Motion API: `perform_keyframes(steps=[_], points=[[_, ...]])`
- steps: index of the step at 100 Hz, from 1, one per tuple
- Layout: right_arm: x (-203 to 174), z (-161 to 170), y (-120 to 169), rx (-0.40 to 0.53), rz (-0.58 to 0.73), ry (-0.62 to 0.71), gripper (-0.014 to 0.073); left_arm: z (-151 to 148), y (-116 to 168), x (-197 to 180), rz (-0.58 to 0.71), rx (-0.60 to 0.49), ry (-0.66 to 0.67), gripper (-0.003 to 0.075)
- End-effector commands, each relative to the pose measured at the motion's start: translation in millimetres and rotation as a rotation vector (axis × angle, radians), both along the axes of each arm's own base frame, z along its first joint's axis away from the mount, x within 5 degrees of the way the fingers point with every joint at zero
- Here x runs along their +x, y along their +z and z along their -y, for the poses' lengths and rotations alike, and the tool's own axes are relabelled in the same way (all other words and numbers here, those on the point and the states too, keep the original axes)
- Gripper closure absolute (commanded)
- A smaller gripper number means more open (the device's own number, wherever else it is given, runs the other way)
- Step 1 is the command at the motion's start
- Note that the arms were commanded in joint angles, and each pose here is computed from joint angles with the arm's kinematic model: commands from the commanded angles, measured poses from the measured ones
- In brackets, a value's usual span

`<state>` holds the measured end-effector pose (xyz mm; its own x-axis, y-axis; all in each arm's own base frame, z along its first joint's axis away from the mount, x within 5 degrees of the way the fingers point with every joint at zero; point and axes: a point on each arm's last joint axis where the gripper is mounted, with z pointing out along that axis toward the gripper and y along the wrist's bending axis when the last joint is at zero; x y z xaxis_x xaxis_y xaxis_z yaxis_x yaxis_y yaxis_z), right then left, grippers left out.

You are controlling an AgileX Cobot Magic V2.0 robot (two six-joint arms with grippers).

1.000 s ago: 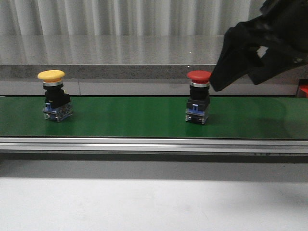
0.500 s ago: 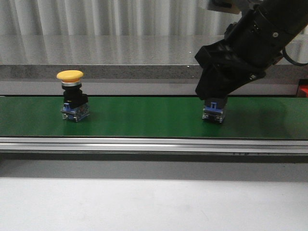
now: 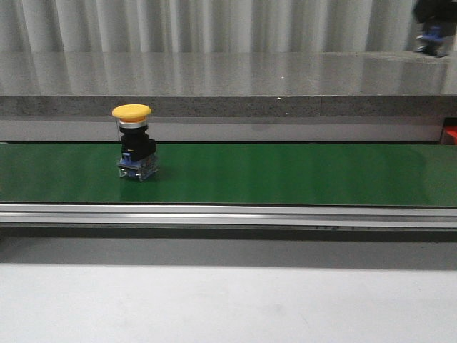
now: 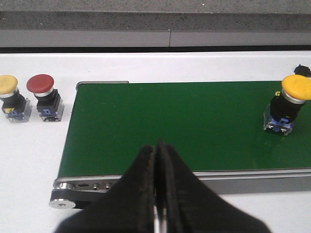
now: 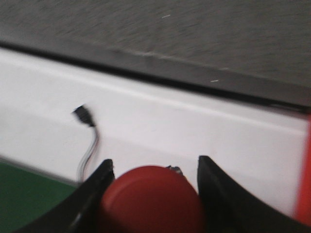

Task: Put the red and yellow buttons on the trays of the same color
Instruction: 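Carry the red button into the red tray and open the right gripper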

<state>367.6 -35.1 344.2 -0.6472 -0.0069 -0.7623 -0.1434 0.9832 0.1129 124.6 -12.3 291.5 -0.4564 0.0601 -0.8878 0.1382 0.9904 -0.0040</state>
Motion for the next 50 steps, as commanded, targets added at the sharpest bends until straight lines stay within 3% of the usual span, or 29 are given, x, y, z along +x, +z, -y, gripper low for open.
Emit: perform_keyframes(steps=[1, 22, 50], points=[[-4.2, 45.9, 30.6, 0.006, 0.121, -0.157, 0.0451, 0.1, 13.7, 3.8, 0.088, -0.031, 0.016, 0.0741], [7.4, 132.9, 13.7, -0.007, 0.157, -0.397, 0.0451, 0.1, 13.7, 3.8, 0.088, -0.031, 0.016, 0.0741], [53.2, 176.7, -29.9, 0.004, 0.114, -0.437, 0.0451, 0.1, 13.7, 3.8, 0.088, -0.031, 0.016, 0.0741]])
